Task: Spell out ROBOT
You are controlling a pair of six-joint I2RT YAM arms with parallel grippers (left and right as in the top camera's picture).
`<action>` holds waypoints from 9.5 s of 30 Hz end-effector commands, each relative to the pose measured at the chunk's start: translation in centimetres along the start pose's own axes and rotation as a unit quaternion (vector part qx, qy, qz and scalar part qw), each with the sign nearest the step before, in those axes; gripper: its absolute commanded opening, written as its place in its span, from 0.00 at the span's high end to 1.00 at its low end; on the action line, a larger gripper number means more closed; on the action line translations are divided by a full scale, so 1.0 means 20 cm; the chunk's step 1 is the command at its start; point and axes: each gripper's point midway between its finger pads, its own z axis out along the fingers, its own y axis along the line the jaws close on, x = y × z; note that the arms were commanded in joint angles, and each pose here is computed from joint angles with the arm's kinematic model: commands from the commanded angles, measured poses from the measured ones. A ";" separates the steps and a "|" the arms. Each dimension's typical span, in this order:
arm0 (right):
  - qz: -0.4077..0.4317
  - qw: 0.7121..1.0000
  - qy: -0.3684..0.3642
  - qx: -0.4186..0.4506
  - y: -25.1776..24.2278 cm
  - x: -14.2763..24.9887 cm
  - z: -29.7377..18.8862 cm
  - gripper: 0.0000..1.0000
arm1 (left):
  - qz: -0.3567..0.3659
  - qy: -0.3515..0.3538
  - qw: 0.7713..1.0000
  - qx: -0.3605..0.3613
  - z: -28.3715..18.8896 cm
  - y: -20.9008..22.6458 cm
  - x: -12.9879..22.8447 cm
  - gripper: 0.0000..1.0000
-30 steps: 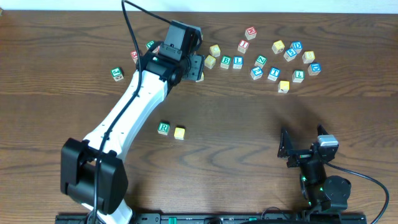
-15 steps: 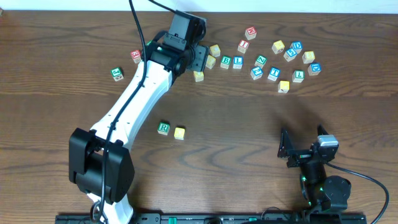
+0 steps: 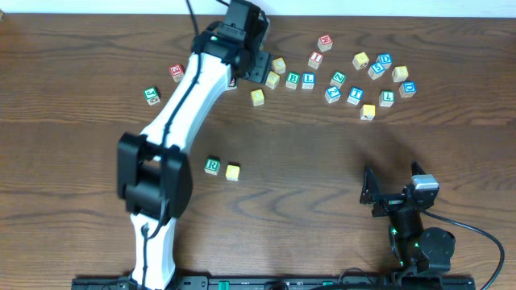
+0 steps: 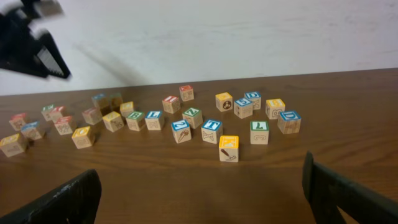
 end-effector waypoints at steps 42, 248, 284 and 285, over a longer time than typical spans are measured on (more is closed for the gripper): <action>-0.004 1.000 0.000 0.000 0.00 0.00 0.00 0.01 | 0.091 -0.008 0.996 0.023 0.15 -0.26 -0.12 0.25; 0.014 0.955 0.295 0.004 0.88 -0.38 1.63 0.01 | -0.036 -0.141 0.979 -0.144 -0.55 0.62 0.25 0.09; 0.058 0.918 0.381 0.091 0.82 0.04 1.59 0.01 | -0.036 -0.137 0.979 -0.143 -0.55 0.62 0.26 0.09; 0.061 0.917 0.383 0.089 0.80 0.04 1.60 0.01 | -0.036 -0.137 0.980 -0.143 -0.55 0.62 0.26 0.09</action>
